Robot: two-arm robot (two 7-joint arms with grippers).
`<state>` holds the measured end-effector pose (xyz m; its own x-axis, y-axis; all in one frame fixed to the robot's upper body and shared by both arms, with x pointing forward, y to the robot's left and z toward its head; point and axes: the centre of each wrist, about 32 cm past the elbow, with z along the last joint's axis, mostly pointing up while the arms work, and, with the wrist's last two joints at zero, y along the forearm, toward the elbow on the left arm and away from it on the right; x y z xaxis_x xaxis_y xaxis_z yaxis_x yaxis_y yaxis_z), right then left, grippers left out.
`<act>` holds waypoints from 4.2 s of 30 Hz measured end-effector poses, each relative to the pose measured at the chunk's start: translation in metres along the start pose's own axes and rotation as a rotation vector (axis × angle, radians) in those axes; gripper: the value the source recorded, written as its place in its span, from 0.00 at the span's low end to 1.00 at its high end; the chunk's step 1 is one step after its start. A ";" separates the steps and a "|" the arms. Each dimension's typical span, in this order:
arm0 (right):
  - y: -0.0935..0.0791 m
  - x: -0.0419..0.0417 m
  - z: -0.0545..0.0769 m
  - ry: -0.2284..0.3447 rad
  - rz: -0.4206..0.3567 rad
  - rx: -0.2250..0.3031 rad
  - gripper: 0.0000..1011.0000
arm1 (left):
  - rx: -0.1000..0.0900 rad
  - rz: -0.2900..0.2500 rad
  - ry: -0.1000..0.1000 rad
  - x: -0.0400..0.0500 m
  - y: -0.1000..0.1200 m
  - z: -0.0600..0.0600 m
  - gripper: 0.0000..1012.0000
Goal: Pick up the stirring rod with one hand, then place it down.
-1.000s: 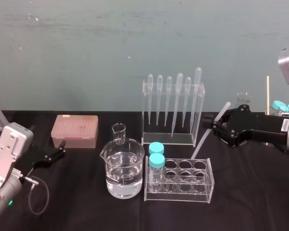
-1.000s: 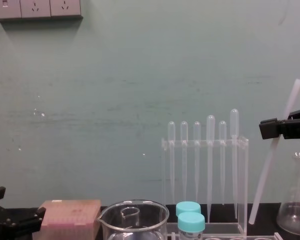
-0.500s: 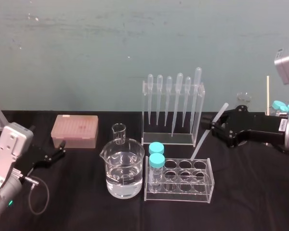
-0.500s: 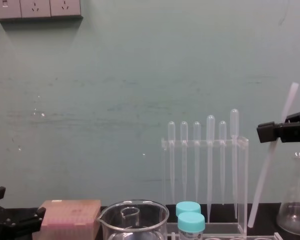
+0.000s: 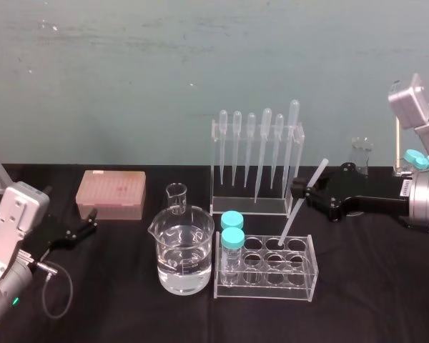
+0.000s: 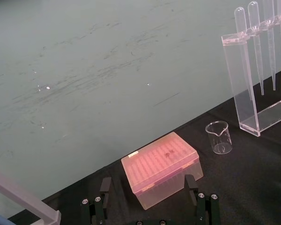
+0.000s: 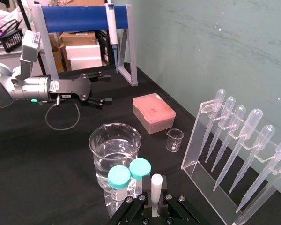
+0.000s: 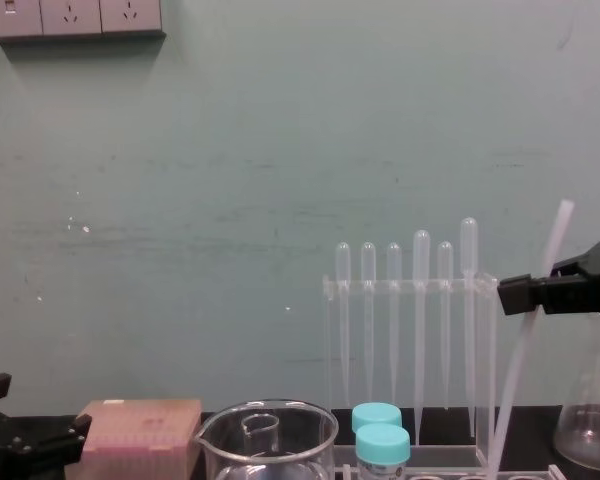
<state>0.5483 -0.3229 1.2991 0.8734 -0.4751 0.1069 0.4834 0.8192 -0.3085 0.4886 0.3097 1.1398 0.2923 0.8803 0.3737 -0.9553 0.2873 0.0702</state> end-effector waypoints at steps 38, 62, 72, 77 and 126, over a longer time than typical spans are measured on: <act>0.030 0.0161 -0.006 0.018 0.080 -0.101 0.08 | 0.000 0.000 0.000 0.0000 0.000 0.000 0.99; 0.043 0.0205 -0.010 0.019 0.107 -0.148 0.08 | 0.000 0.000 0.000 0.0000 0.000 0.000 0.99; 0.047 0.0174 -0.015 -0.005 0.109 -0.183 0.08 | 0.000 0.000 0.000 0.0000 0.000 0.000 0.99; 0.046 0.0174 -0.015 -0.004 0.109 -0.183 0.08 | 0.000 0.000 0.000 0.0000 0.000 0.000 0.99; 0.035 0.0165 -0.015 -0.004 0.135 -0.206 0.99 | 0.000 0.000 0.000 0.0000 0.000 0.000 0.99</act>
<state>0.5788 -0.3068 1.2754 0.9295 -0.3645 0.0556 0.3410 0.7922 -0.5061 0.4886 0.3097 1.1398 0.2923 0.8803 0.3737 -0.9553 0.2873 0.0703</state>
